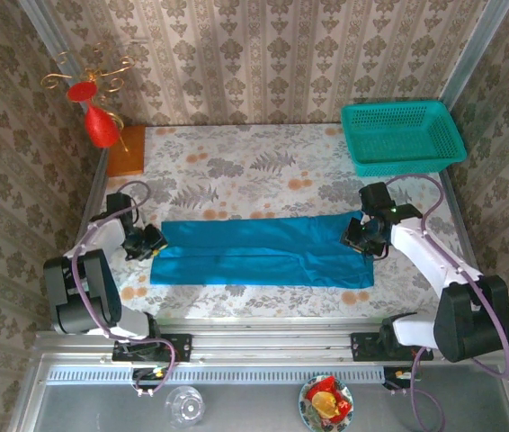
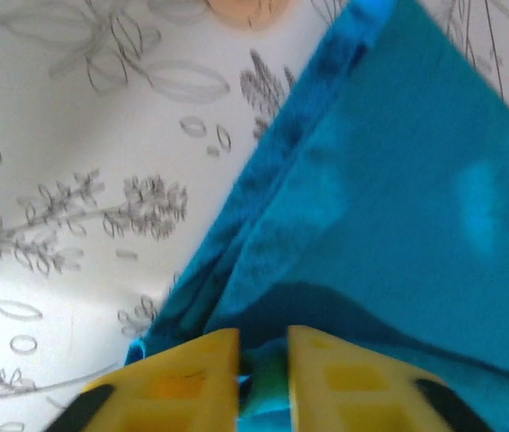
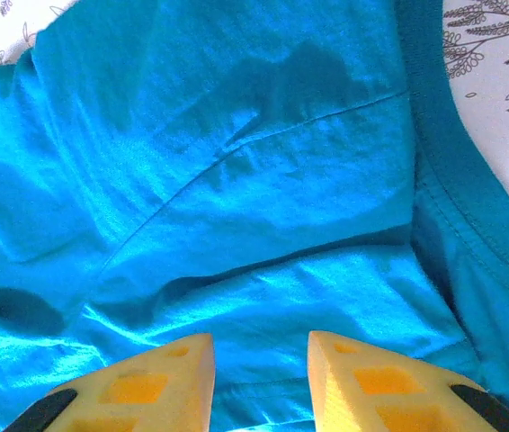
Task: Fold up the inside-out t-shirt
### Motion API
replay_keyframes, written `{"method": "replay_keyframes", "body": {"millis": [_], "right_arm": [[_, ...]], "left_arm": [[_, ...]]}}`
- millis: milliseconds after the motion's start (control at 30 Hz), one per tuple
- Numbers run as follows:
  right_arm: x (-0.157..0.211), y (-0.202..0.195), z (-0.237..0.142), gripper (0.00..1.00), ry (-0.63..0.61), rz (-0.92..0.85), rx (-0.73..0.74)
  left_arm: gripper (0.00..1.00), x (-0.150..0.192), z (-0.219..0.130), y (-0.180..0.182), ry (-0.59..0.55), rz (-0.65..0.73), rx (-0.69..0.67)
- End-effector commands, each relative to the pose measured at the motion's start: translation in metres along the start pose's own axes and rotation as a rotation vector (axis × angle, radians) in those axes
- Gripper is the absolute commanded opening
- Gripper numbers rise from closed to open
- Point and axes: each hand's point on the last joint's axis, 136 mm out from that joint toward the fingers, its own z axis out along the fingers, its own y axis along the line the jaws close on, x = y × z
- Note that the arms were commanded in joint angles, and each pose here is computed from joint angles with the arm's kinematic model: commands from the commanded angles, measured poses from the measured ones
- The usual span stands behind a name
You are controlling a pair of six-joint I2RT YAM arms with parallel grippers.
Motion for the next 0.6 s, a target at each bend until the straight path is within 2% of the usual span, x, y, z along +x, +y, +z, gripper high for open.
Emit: {"method": "replay_keyframes", "body": {"millis": [0, 267, 400, 567], "right_arm": [[-0.002, -0.003, -0.016, 0.35, -0.017, -0.016, 0.018], [-0.002, -0.002, -0.024, 0.34, -0.025, -0.029, 0.014], [-0.005, 0.001, -0.025, 0.34, -0.028, -0.029, 0.003], [-0.008, 0.015, -0.024, 0.34, -0.022, -0.024, -0.060]], "left_arm": [[0.14, 0.027, -0.002, 0.000, 0.049, -0.009, 0.010], [0.11, 0.048, -0.013, 0.004, -0.002, -0.058, -0.014], [0.21, 0.041, -0.026, 0.007, -0.076, -0.060, -0.036], [0.29, 0.018, -0.043, -0.014, -0.107, -0.004, -0.014]]}}
